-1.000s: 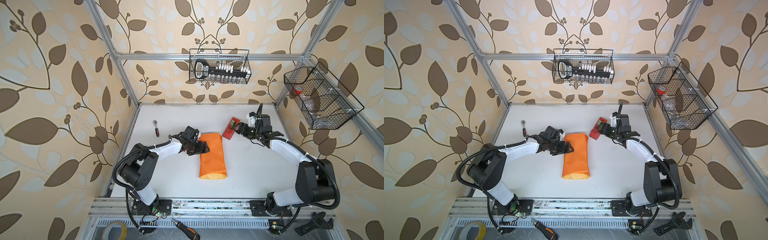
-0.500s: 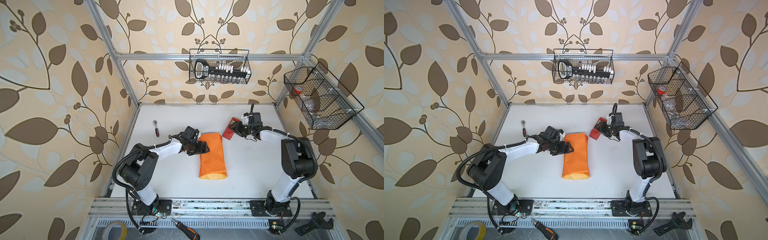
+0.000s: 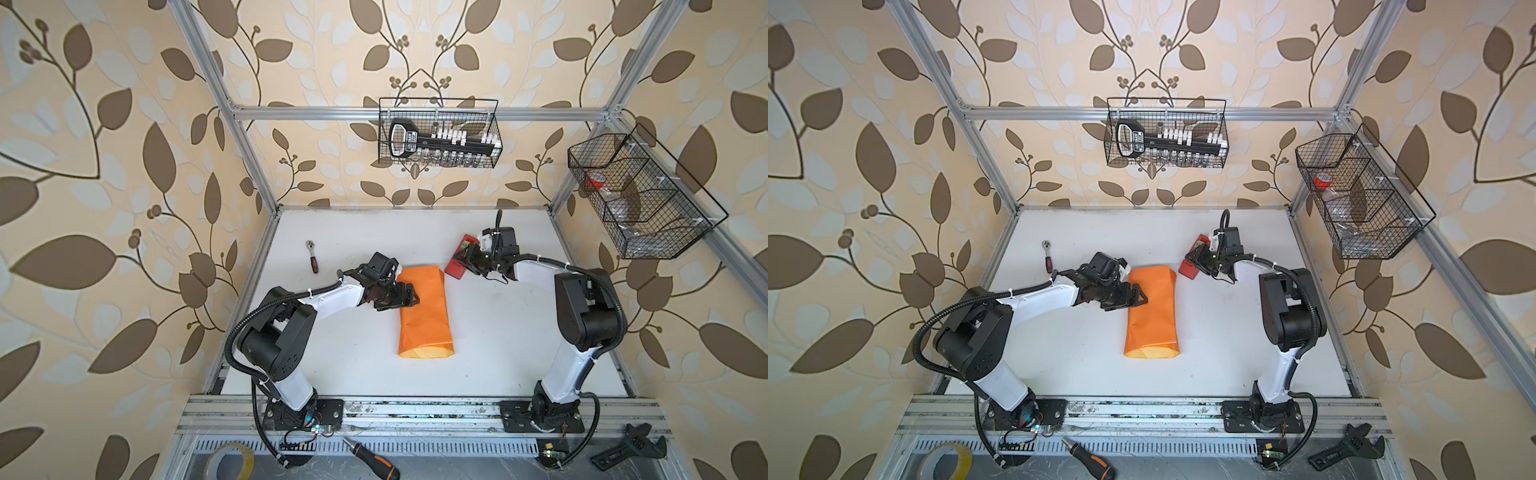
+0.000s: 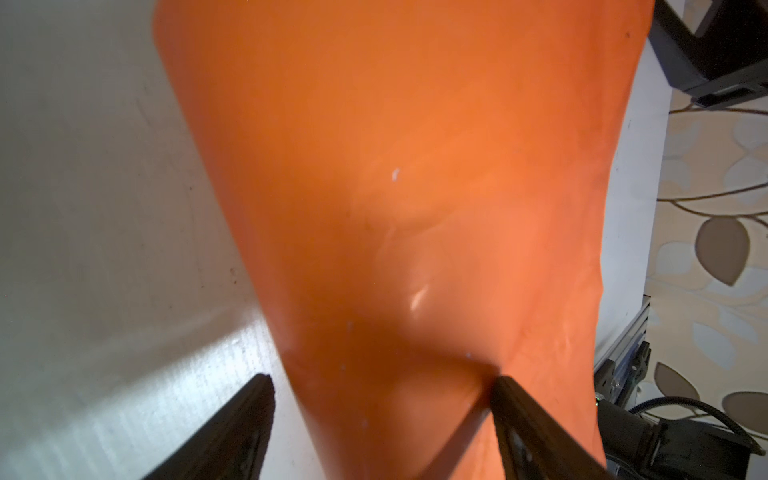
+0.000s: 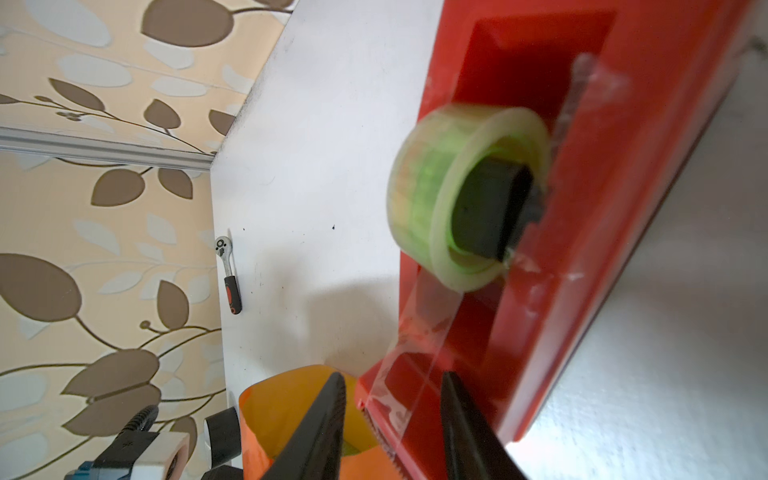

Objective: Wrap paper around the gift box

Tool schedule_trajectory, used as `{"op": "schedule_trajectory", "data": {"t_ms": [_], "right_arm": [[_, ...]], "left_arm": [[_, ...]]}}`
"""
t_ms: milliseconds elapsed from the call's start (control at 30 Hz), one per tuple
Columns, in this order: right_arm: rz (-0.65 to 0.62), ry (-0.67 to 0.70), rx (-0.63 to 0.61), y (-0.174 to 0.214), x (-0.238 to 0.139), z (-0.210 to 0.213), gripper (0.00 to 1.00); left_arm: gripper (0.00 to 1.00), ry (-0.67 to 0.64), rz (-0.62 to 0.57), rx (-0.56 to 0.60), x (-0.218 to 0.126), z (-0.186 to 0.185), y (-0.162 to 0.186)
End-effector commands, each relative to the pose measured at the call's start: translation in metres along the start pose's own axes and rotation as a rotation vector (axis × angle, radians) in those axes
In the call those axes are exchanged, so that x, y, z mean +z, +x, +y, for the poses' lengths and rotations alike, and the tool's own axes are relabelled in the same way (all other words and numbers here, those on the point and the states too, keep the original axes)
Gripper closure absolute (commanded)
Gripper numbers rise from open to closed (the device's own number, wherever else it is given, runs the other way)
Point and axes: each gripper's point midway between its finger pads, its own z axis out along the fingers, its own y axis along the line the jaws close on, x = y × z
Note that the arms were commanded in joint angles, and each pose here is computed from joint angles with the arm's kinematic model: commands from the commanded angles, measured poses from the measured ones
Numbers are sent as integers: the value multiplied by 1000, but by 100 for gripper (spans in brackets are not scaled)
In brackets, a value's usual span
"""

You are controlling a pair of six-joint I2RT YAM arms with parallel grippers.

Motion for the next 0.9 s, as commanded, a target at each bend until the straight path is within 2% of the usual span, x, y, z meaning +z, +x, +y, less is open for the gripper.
{"op": "schedule_trajectory", "data": {"t_ms": [0, 467, 867], "right_arm": [[8, -6, 51, 6, 10, -7, 64], [-47, -31, 154, 6, 11, -20, 81], [-52, -85, 193, 3, 12, -13, 94]], "left_arm": [[17, -176, 84, -32, 6, 47, 30], [17, -177, 83, -31, 5, 47, 30], [17, -181, 88, -33, 7, 49, 31]]}}
